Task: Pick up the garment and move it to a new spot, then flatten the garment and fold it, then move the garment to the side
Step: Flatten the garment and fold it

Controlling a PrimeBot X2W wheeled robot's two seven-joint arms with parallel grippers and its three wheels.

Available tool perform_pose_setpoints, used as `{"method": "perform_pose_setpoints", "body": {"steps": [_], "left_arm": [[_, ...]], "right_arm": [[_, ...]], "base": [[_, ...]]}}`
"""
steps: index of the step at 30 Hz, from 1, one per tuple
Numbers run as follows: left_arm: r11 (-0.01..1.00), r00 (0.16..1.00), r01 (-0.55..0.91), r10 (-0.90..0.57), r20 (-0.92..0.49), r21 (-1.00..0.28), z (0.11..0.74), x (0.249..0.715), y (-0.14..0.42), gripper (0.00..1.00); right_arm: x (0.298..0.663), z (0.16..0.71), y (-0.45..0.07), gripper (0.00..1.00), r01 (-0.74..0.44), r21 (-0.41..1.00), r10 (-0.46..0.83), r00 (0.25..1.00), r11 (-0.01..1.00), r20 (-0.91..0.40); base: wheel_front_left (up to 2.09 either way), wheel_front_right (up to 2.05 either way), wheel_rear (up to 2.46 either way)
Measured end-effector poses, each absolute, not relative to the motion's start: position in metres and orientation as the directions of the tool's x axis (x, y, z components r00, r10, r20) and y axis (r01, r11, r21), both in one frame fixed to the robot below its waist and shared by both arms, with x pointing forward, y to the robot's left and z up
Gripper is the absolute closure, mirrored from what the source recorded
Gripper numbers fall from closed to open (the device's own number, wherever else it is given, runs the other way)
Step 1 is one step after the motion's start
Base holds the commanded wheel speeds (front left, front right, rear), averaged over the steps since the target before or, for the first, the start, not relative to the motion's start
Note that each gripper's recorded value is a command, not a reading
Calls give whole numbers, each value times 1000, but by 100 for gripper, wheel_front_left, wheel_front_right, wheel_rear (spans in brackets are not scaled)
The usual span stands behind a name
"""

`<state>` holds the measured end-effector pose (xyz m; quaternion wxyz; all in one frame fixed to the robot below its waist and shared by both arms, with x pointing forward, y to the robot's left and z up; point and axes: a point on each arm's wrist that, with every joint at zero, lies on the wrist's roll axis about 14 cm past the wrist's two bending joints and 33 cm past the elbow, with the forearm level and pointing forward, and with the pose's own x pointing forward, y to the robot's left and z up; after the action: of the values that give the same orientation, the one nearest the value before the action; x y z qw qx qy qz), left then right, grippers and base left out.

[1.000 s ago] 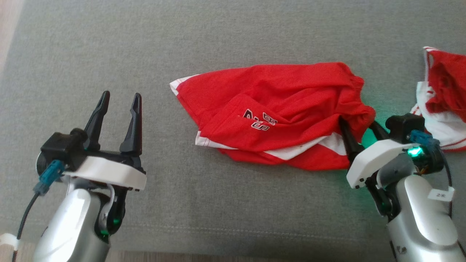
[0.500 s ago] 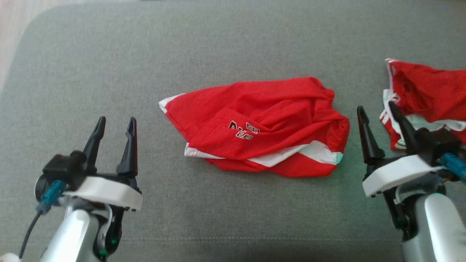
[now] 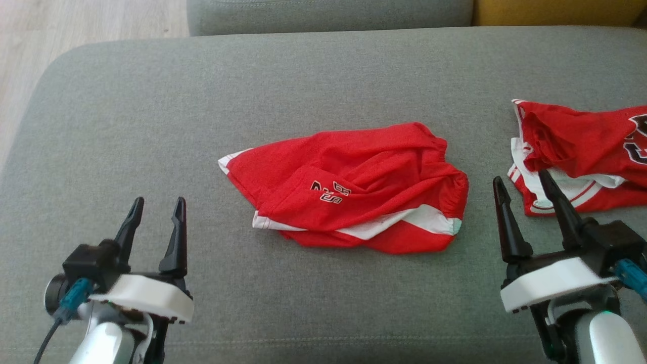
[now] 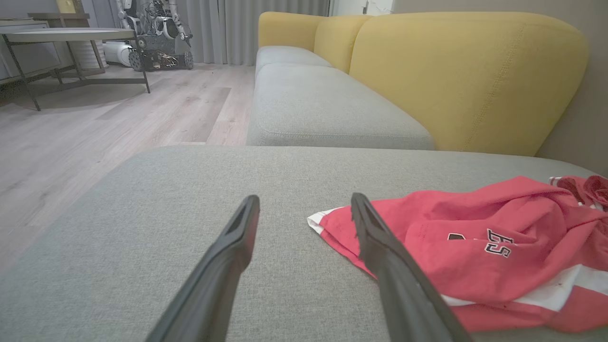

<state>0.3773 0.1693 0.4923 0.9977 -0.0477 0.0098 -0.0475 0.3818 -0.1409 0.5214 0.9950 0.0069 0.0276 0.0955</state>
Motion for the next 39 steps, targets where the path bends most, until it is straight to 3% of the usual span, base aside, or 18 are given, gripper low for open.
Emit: {"method": "perform_pose_setpoints", "body": {"steps": [23, 32, 39], "left_arm": [[987, 991, 129, -133, -34, -93, 491, 378, 160, 0], [926, 922, 343, -364, -130, -157, 466, 383, 100, 0], [887, 845, 400, -454, -281, -232, 419, 388, 74, 0]], "right_arm": [[383, 518, -138, 0, -191, 54, 194, 978, 980, -70], [387, 504, -134, 0, -199, 66, 205, 972, 978, -111], [391, 490, -137, 0, -186, 86, 198, 969, 979, -148]], "base": [[0, 0, 0], [0, 0, 0], [0, 0, 0]]}}
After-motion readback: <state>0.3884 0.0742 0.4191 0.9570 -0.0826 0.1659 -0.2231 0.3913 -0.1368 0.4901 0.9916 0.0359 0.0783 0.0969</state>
